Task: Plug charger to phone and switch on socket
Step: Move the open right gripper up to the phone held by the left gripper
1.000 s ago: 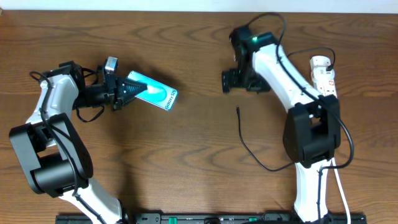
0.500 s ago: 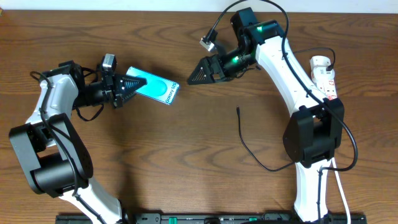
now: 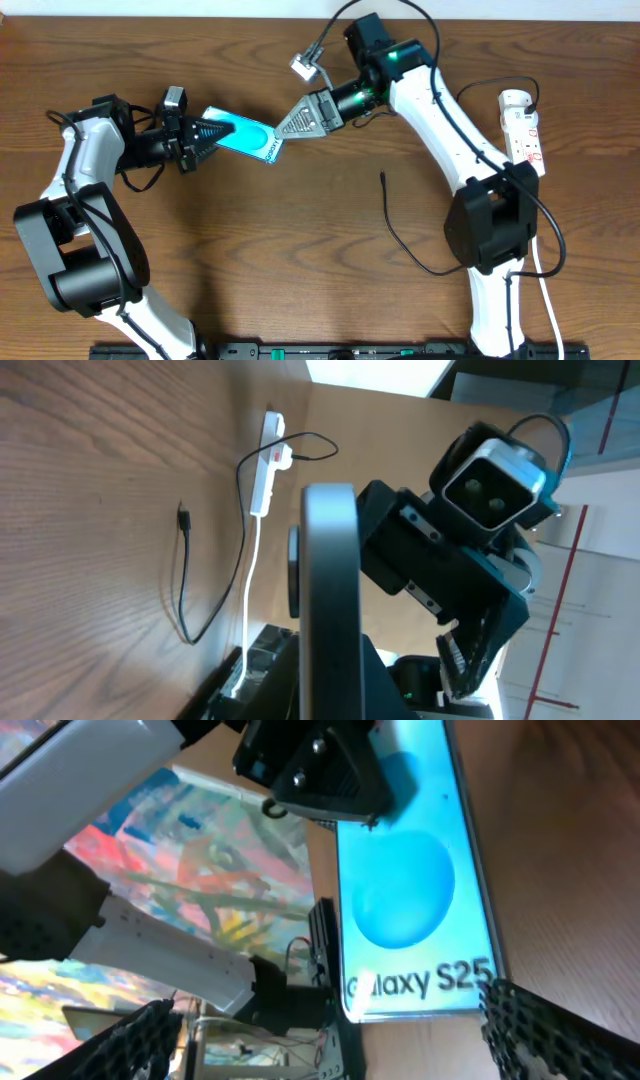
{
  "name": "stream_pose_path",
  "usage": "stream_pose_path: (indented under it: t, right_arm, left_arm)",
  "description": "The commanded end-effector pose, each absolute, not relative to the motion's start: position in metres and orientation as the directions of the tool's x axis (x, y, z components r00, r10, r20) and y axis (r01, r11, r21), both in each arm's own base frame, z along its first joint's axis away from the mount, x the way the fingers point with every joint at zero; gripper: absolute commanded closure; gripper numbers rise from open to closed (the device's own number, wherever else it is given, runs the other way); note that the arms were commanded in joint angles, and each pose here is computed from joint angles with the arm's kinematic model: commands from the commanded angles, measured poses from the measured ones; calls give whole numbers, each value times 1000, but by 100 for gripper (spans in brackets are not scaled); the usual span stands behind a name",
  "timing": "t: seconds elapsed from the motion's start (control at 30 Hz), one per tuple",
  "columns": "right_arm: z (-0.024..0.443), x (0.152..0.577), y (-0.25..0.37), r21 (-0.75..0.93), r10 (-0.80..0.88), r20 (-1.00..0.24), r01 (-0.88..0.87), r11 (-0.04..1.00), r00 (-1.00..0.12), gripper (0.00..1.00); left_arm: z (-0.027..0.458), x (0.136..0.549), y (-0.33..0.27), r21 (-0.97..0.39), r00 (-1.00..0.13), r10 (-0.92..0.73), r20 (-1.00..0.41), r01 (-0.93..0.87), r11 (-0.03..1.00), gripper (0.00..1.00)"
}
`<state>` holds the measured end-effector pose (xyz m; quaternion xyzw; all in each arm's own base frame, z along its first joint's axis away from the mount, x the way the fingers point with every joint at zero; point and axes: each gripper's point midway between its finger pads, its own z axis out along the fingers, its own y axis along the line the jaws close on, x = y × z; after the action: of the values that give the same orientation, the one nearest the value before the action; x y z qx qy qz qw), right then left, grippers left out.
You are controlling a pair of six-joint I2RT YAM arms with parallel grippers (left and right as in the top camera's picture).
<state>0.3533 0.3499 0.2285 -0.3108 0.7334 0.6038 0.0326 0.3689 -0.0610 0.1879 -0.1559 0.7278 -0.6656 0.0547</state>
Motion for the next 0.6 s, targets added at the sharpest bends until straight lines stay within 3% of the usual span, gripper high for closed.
stream_pose_path:
  t: [0.0, 0.13, 0.23, 0.3, 0.4, 0.57]
  right_arm:
    - [233, 359, 355, 885, -396, -361, -444, 139, -844, 4]
    - [222, 370, 352, 866, -376, -346, -446, 224, -860, 4]
    - [208, 382, 348, 855, -329, -270, -382, 350, -905, 4]
    - [209, 388, 351, 869, -284, -216, -316, 380, -934, 4]
    - [213, 392, 353, 886, -246, -169, -256, 386, -954, 4]
    - [243, 390, 364, 953, -247, -102, -166, 253, -964, 4]
  left_arm:
    - [210, 376, -55, -995, -944, -317, 89, -101, 21, 93]
    - [210, 378, -45, -996, -937, -341, 72, -86, 25, 93]
    - [210, 380, -40, -997, -934, -353, 50, -65, 31, 93]
    - [210, 382, -39, -998, -935, -353, 27, -43, 40, 93]
    - [210, 383, -39, -998, -935, -353, 21, -38, 42, 93]
    - [210, 384, -38, -999, -936, -353, 12, -29, 45, 93]
